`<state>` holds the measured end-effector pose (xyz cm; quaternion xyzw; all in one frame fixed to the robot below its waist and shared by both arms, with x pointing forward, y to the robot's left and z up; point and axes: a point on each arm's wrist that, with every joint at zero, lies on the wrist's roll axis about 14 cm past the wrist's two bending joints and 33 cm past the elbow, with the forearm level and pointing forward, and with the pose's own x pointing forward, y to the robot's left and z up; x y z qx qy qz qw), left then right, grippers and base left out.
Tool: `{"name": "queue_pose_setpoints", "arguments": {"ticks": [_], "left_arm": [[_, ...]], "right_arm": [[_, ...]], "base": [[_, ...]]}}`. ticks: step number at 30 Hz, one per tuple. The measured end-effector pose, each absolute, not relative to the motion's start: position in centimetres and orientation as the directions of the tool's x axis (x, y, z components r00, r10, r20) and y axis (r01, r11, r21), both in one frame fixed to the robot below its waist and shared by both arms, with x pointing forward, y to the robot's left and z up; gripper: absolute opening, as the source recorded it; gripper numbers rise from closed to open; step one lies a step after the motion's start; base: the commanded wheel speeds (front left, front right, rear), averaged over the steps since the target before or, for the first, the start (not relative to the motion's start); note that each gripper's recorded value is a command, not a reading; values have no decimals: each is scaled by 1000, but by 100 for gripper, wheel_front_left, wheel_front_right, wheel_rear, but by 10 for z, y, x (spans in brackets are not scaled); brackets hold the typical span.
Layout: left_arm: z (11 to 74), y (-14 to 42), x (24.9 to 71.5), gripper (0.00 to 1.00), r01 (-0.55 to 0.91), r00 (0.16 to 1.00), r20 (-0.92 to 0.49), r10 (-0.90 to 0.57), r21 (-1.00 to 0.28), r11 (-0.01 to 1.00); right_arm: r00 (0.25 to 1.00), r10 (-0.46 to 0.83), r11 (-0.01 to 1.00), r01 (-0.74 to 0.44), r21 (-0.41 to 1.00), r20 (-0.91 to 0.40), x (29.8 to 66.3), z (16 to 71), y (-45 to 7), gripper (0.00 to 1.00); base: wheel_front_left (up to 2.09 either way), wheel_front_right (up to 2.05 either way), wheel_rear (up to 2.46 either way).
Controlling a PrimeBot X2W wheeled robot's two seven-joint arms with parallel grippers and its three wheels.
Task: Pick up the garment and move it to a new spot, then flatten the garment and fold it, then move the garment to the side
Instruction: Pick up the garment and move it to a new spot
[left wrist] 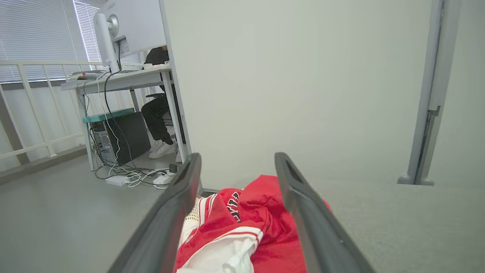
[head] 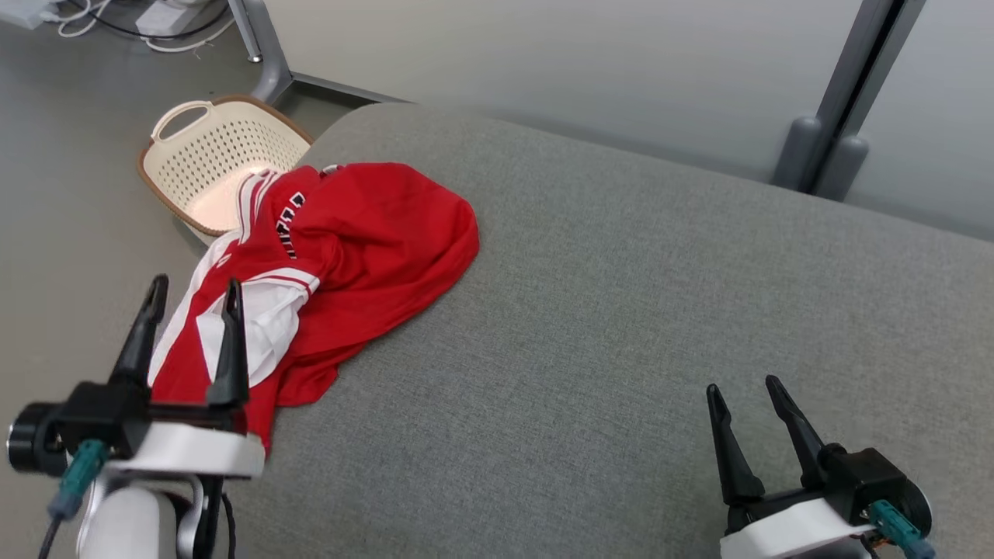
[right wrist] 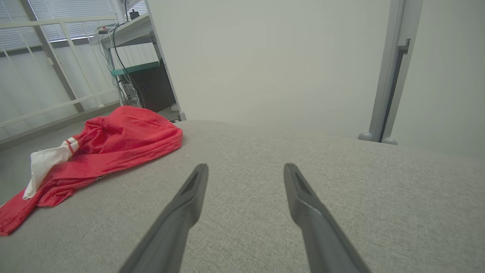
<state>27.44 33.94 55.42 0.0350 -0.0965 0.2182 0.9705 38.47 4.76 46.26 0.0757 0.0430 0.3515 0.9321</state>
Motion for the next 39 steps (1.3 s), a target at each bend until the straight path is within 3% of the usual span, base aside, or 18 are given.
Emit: {"name": "queue_pose_setpoints", "arguments": {"ticks": [8,15,22,30,31,34,39], "left_arm": [[552,359,362,100,-357,927,133,349,39,933],[515,376,428,100,-312,942,-124,312,24,950],[441,374,443,100,-301,834,-481,270,12,953],[394,361,440,100,-315,751,-621,223,-40,948],[392,360,440,94,-316,752,-621,220,-47,948],[389,358,442,0,-324,764,-607,219,-68,943],[404,354,450,0,-303,829,-516,218,-86,949]], "right_arm": [[748,660,746,-641,178,-72,409,433,51,100],[782,611,790,-592,158,-126,426,406,30,100],[817,556,830,-535,157,-153,437,391,7,100],[831,531,845,-508,167,-164,443,383,-2,100],[832,530,846,-506,167,-164,443,383,-3,100],[835,526,848,-502,168,-163,445,382,-4,100],[835,528,848,-505,162,-157,447,385,-3,100]], "base": [[0,0,0],[0,0,0],[0,0,0],[0,0,0],[0,0,0],[0,0,0],[0,0,0]]}}
